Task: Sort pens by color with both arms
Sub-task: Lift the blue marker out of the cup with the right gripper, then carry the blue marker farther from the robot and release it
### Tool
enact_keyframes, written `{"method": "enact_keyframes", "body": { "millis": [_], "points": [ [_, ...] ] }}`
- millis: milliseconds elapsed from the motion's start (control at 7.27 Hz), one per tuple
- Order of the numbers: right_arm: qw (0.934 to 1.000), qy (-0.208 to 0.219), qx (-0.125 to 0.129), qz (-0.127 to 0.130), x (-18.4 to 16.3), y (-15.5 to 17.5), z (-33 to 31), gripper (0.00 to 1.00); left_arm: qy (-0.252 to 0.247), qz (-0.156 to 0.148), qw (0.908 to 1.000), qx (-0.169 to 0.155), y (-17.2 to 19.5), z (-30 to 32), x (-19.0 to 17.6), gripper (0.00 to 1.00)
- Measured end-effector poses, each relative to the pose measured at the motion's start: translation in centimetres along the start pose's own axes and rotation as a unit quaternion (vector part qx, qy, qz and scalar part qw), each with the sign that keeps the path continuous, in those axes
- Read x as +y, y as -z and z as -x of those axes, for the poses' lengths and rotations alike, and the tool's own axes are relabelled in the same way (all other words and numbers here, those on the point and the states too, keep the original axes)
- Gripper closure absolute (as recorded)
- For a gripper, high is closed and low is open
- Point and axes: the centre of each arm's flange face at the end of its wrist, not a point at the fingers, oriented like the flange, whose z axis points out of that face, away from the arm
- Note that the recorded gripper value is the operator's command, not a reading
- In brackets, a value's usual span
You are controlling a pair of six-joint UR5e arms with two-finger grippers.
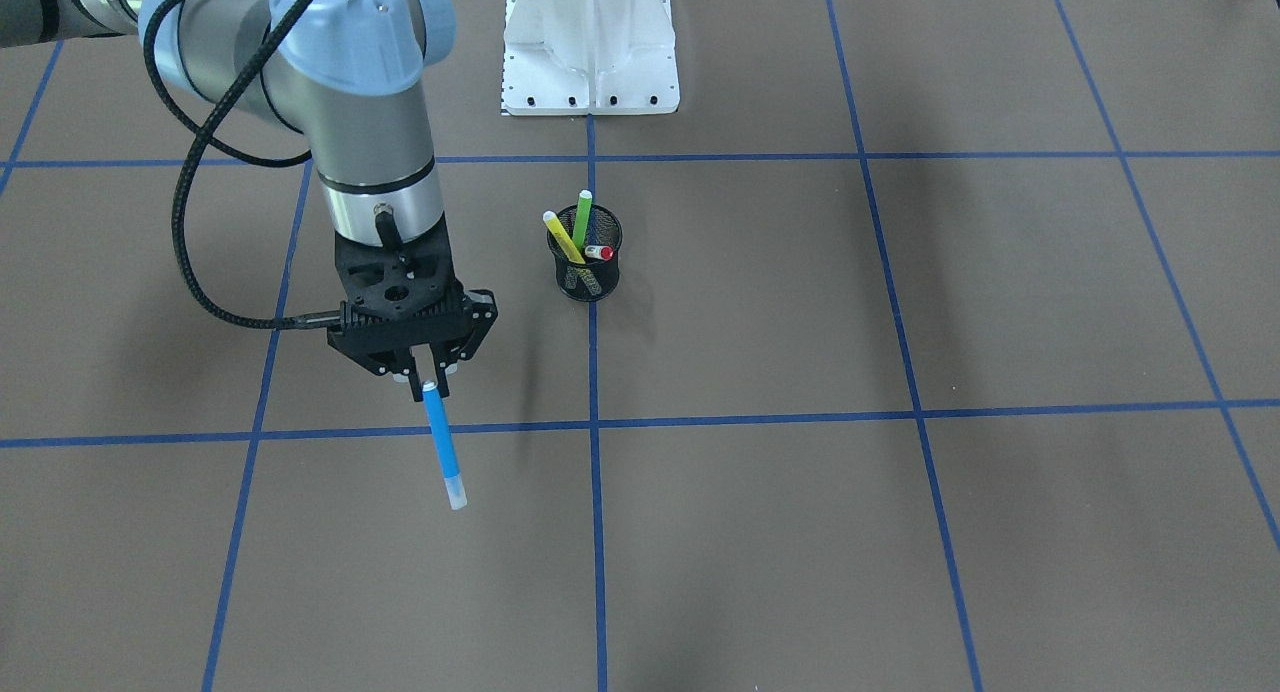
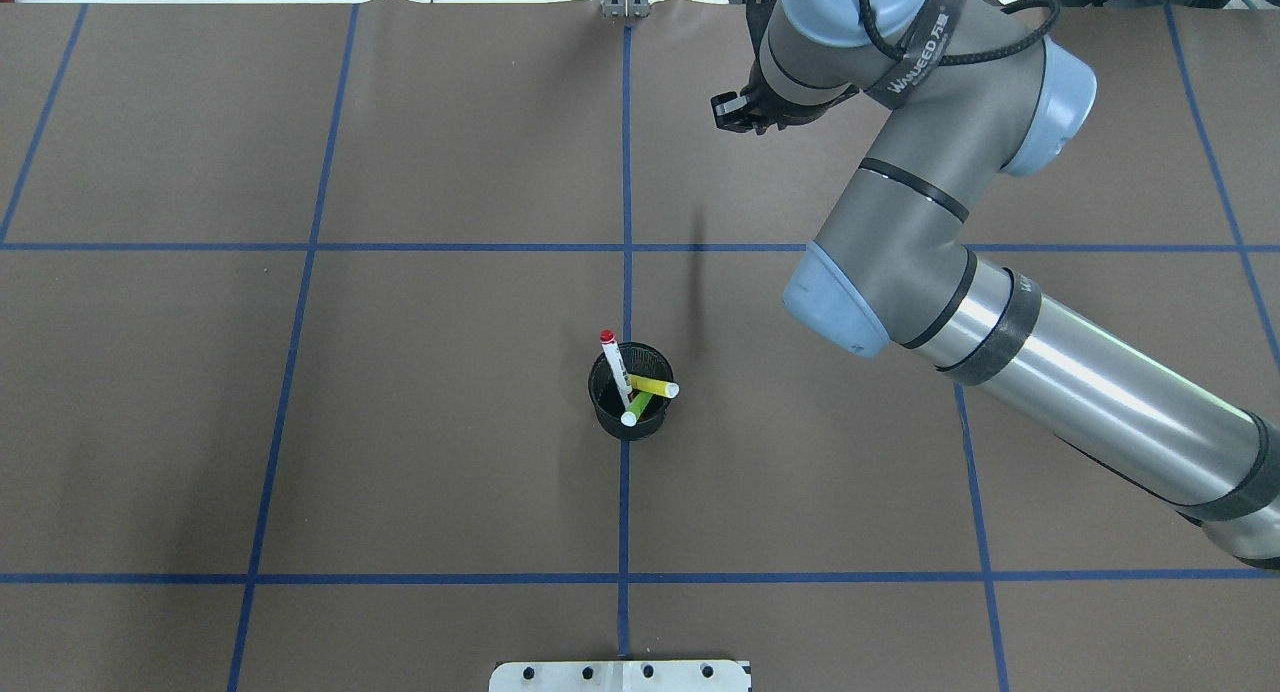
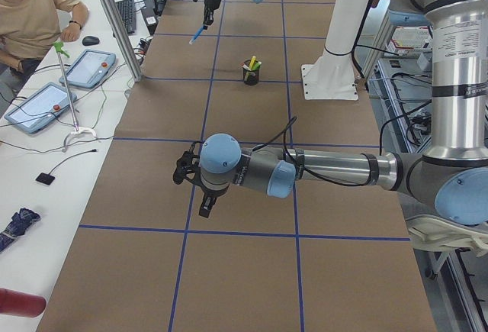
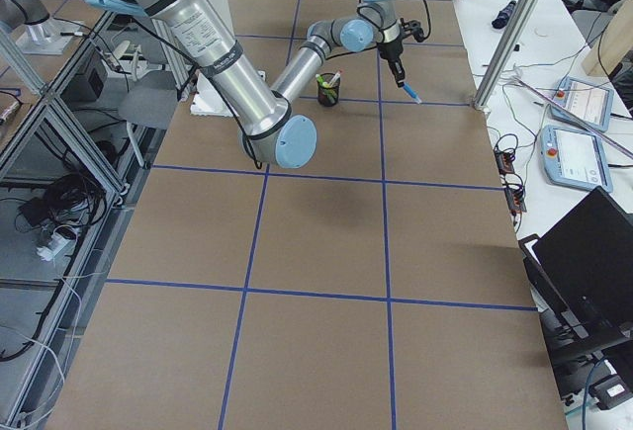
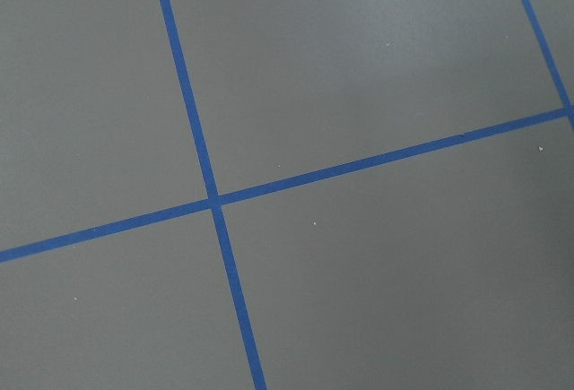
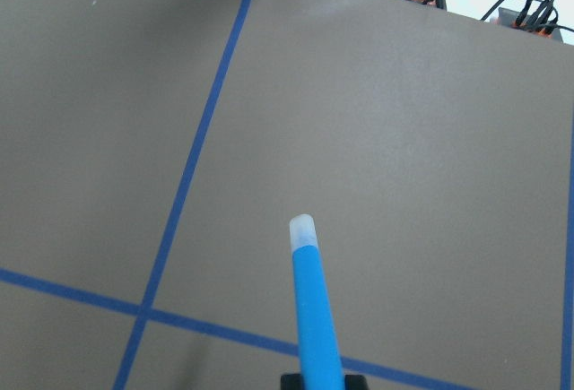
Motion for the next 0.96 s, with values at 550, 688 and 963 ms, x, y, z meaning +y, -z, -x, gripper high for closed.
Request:
{"method": "enact_keyframes", "body": {
  "millis": [550, 688, 963],
  "points": [
    [0.9825, -0.147, 0.042, -0.107, 0.9, -9.1, -6.1, 1.0, -0.003, -0.002, 1.0, 0.0, 0.0, -0.1, 0.0, 0.0],
    [0.9763, -0.166, 0.046, -0.131, 2.1, -10.3, -7.8, 1.0, -0.005, -0.004, 1.0, 0.0, 0.0, -0.1, 0.0, 0.0],
    [0.967, -0.182, 0.052, -0.17, 6.2, -12.9, -9.6, 1.0, -0.008, -0.004, 1.0, 0.001, -0.2, -0.2, -0.1, 0.0]
  ]
}}
